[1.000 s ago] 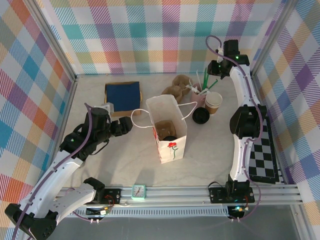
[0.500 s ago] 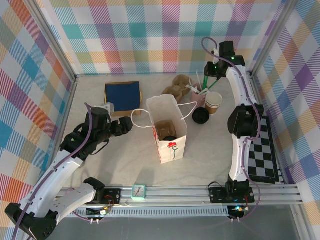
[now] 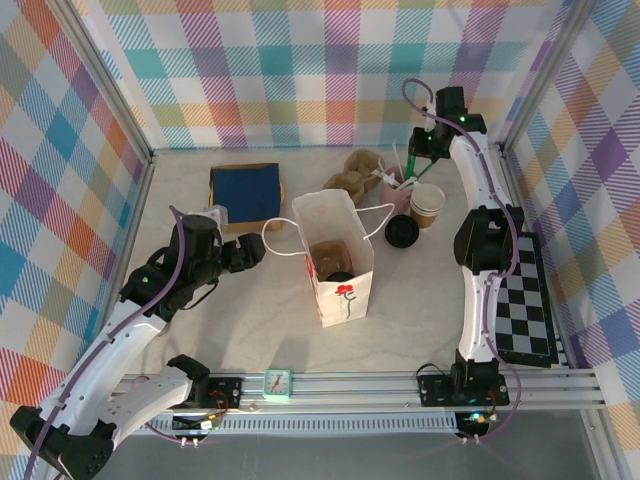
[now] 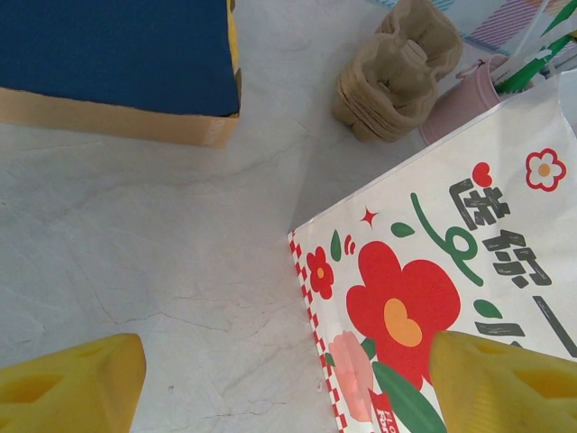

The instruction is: Pack the takeout coffee

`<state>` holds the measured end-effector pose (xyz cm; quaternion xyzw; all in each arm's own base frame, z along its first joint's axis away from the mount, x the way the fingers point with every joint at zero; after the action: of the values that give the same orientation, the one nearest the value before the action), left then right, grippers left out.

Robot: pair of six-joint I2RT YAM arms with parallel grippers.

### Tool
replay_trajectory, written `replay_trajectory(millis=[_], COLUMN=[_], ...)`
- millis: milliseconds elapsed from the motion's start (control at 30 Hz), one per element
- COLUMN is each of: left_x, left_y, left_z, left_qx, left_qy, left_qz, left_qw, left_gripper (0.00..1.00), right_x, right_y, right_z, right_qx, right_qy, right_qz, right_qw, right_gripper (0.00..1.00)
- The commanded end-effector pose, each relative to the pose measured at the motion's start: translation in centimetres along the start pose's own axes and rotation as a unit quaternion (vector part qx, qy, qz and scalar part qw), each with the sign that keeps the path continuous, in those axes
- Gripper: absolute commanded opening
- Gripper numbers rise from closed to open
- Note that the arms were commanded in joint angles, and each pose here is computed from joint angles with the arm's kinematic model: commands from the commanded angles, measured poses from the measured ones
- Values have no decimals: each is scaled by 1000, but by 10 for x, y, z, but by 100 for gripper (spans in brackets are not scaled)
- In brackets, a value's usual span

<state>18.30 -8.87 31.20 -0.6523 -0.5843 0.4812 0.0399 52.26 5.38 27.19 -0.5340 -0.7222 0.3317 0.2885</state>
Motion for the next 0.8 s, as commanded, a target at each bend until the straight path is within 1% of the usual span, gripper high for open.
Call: replay_trajectory(millis=[0, 167, 200, 367, 767], left_x=[-2, -2, -2, -2, -4], left_y=[-9, -9, -9, -9, -13], left_z=[-6, -6, -6, -6, -7], left_qx=[-11, -12, -12, -11, -15], left_qy=[4, 4, 4, 4, 5], left_qz=[-3, -3, -4, -1, 5], left_qw=[1000, 1000, 1000, 1000, 1000], left_gripper=[82, 82, 82, 82, 82], right_x=[3, 6, 8, 10, 16], right_y=[3, 0, -1, -12, -52], right_z=[-3, -2, -2, 1, 0], right_qx=[-7, -5, -3, -4, -40], right_qy=[-2, -2, -4, -4, -9], right_qz=[-4, -9, -10, 3, 25], right_qw=[1000, 1000, 1000, 1000, 999], right_gripper=[19, 8, 8, 7, 9])
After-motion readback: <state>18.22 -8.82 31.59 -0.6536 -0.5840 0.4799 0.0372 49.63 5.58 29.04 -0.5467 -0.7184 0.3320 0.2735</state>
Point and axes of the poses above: each hand's point on the last joint's axis, 136 mm out from that joint toward the fingers, its own y axis out along the fingers, its own x axis along the line the jaws close on, z = x × y, the point moved 10 cm from there along -y, back along the fingers, and after that the axes turned 15 degrees about -y, right-handed, at the moved point
